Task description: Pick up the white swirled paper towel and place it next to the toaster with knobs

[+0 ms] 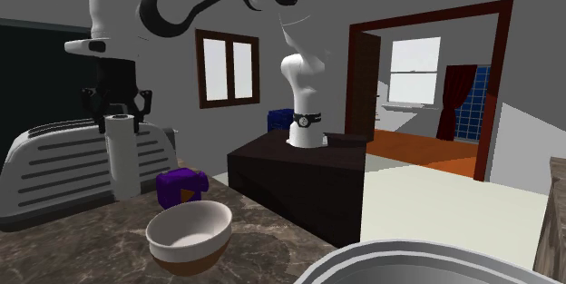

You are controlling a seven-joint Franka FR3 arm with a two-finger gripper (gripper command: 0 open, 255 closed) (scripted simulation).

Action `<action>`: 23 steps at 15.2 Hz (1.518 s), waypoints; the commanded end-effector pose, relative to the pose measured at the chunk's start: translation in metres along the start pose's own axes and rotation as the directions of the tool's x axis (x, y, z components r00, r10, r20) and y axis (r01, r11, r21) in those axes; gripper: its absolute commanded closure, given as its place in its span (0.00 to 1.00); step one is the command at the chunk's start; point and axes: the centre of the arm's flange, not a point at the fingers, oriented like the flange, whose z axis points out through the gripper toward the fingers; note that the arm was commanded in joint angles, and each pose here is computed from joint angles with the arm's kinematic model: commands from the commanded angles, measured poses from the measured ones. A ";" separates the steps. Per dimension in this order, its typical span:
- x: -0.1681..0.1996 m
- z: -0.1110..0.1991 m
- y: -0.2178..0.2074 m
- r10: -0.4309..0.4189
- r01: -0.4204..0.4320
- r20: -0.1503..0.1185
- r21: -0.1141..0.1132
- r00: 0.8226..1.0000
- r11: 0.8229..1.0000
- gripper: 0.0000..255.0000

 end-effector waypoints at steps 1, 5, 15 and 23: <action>0.000 0.011 0.000 0.000 0.000 0.000 0.000 1.000 1.000 1.00; -0.001 0.032 -0.001 0.000 0.000 0.000 0.000 1.000 1.000 1.00; -0.002 0.037 -0.002 0.000 0.000 0.000 0.000 1.000 1.000 0.00; -0.002 -0.003 -0.002 0.000 0.000 0.000 0.000 1.000 1.000 0.00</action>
